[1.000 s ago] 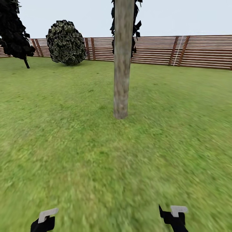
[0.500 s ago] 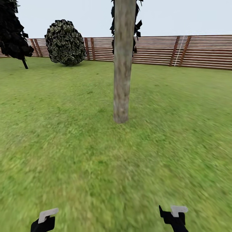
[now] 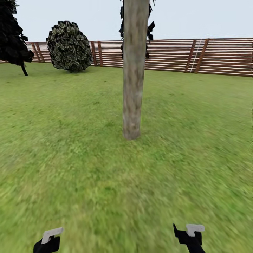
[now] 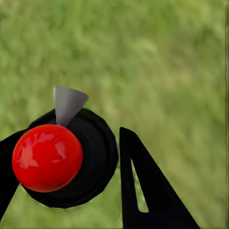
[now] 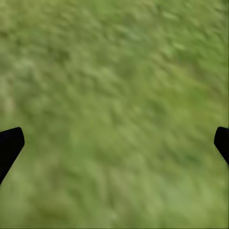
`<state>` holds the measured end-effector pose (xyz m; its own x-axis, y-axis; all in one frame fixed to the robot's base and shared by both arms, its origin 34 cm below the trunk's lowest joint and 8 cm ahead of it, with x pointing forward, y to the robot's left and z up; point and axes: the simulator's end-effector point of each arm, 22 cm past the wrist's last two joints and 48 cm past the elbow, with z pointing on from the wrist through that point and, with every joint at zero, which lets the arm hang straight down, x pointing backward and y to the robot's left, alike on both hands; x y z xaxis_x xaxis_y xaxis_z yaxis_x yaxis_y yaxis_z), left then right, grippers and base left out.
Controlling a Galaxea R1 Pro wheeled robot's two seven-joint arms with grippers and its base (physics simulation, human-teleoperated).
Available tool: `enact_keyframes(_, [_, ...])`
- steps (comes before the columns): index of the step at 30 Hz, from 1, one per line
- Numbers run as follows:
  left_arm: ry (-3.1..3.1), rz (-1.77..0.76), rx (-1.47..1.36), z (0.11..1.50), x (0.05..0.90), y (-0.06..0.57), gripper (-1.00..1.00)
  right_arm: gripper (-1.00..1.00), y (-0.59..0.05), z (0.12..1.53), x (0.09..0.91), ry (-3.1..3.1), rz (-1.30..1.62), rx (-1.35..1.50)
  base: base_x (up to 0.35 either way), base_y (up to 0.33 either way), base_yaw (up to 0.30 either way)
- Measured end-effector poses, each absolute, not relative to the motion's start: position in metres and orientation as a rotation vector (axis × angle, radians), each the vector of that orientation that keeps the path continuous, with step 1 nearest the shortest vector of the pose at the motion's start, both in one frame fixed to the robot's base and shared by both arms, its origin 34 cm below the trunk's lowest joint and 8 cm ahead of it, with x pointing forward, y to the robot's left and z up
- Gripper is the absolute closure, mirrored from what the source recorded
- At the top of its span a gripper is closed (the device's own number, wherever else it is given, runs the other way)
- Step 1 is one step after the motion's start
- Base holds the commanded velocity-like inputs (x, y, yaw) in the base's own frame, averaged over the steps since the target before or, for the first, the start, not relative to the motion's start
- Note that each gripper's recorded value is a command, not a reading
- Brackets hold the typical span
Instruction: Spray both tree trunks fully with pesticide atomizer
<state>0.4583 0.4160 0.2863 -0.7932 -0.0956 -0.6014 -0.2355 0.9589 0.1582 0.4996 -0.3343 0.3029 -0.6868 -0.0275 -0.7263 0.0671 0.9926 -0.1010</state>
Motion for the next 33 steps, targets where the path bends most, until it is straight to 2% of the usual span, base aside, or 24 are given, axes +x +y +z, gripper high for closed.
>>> enact_keyframes(6, [2.481,0.299,-0.234,0.287,0.459,0.417,1.0,-1.0,-0.334,0.304,0.5,2.32,-0.151,0.028,0.338,0.0,-0.187])
enact_keyframes(14, [2.48,0.301,-0.234,0.288,0.459,0.418,1.0,-1.0,-0.331,0.304,0.501,2.319,-0.142,0.023,0.335,-0.025,-0.017])
enact_keyframes(33, [2.459,0.285,-0.194,0.295,0.477,0.417,1.0,-1.0,-0.334,0.32,0.524,2.263,-0.146,-0.01,0.283,-0.152,0.0])
